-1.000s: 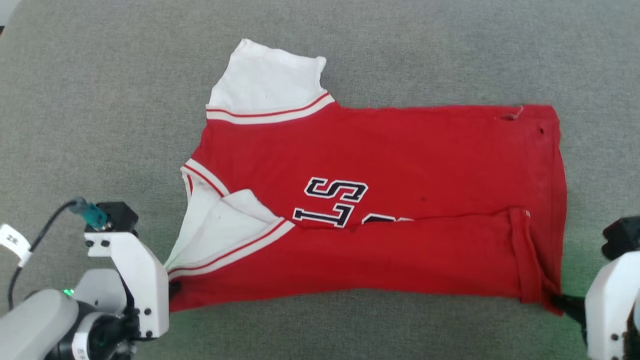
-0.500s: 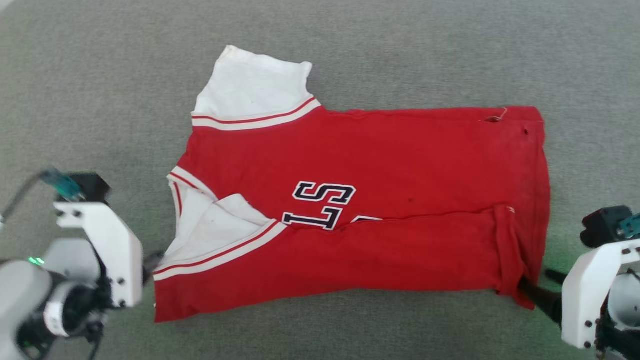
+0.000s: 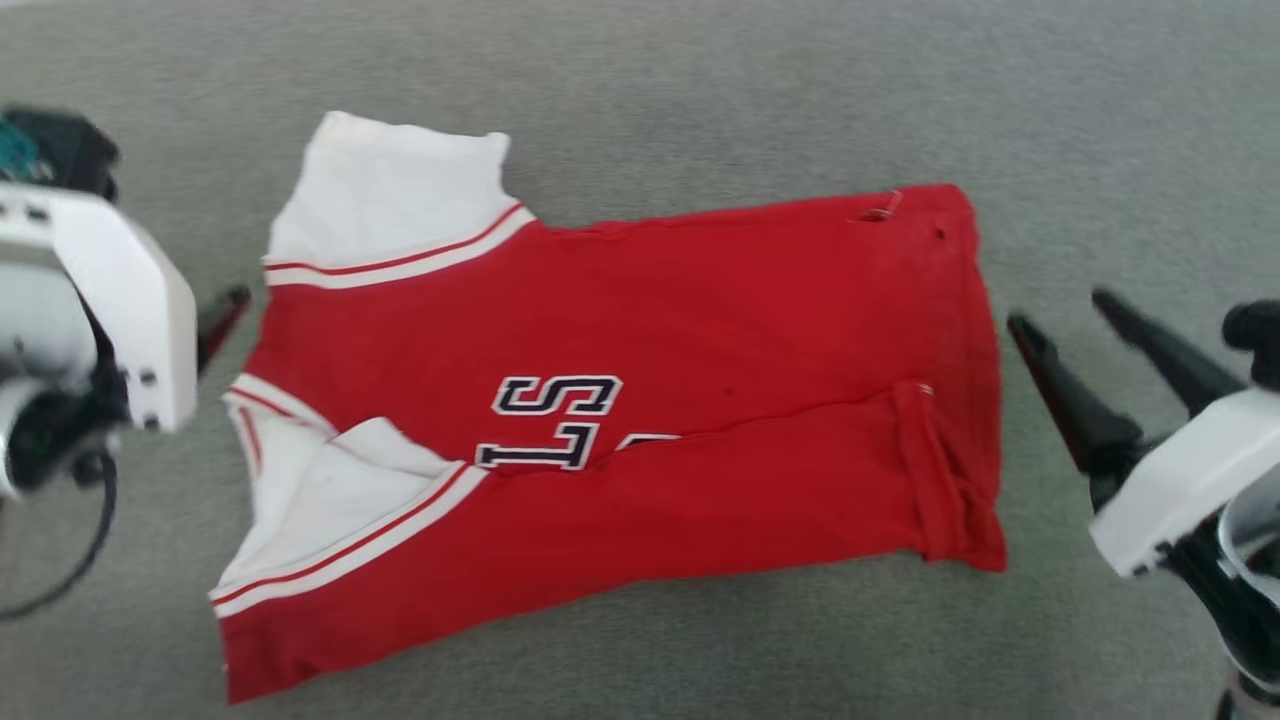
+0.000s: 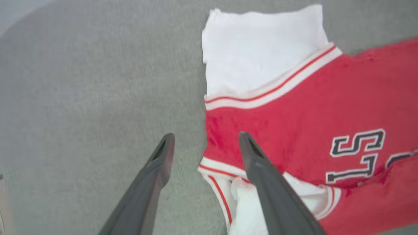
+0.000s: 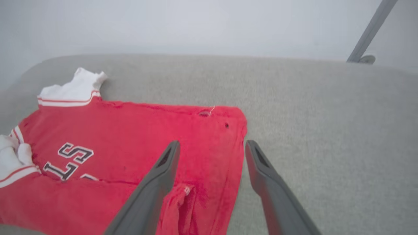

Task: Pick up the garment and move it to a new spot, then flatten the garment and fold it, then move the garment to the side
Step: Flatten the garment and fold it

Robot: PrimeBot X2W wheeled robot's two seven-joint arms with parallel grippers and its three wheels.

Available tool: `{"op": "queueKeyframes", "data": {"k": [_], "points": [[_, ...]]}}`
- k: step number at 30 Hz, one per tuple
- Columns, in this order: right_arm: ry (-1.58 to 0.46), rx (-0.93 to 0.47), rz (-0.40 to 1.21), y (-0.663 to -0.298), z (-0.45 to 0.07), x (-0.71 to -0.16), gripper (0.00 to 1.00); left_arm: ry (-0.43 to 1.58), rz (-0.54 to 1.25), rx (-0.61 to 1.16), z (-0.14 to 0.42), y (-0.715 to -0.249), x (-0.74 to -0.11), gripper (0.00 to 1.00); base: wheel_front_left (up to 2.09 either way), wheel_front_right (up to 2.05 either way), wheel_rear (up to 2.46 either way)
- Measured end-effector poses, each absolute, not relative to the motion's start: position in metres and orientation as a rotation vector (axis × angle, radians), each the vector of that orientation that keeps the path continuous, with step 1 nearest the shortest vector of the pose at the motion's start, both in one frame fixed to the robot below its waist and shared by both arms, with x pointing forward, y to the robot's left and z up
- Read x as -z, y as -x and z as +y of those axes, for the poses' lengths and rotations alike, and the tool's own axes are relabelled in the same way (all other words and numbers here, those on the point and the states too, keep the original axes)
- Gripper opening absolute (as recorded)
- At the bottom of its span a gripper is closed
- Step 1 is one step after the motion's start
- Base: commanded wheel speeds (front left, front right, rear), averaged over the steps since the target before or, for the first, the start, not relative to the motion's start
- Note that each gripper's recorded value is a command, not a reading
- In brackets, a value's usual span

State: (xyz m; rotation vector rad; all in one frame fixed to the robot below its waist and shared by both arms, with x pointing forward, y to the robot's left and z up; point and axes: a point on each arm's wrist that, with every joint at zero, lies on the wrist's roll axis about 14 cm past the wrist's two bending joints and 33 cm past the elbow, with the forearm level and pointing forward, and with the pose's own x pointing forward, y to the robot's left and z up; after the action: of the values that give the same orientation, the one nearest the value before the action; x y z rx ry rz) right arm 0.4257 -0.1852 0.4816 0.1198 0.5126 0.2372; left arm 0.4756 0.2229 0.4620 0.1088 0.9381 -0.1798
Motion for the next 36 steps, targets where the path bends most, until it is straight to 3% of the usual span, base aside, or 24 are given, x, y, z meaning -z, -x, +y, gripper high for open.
{"op": "queueKeyframes", "data": {"k": [10,19,27,28,29,36], "points": [[-0.096,-0.12,0.162,-0.451,-0.208,-0.512,1.0,-0.156,0.819,0.281,0.178,-0.574,-0.462,1.0,0.0,0.0,0.0],[-0.115,-0.078,0.227,-0.447,-0.218,-0.476,1.0,-0.177,0.957,0.228,0.179,-0.61,-0.408,1.0,0.0,0.0,0.0],[-0.126,-0.118,0.342,-0.453,-0.213,-0.446,1.0,-0.194,1.094,0.185,0.183,-0.614,-0.365,1.0,0.0,0.0,0.0],[-0.127,-0.125,0.363,-0.455,-0.212,-0.443,1.0,-0.184,1.117,0.186,0.183,-0.612,-0.364,0.34,0.0,0.0,0.0],[-0.128,-0.135,0.385,-0.457,-0.211,-0.44,1.0,-0.171,1.131,0.181,0.183,-0.612,-0.363,0.0,0.0,0.0,0.0],[-0.108,-0.2,0.511,-0.487,-0.203,-0.429,1.0,-0.15,1.137,0.196,0.181,-0.609,-0.364,0.0,0.0,0.0,0.0]]}}
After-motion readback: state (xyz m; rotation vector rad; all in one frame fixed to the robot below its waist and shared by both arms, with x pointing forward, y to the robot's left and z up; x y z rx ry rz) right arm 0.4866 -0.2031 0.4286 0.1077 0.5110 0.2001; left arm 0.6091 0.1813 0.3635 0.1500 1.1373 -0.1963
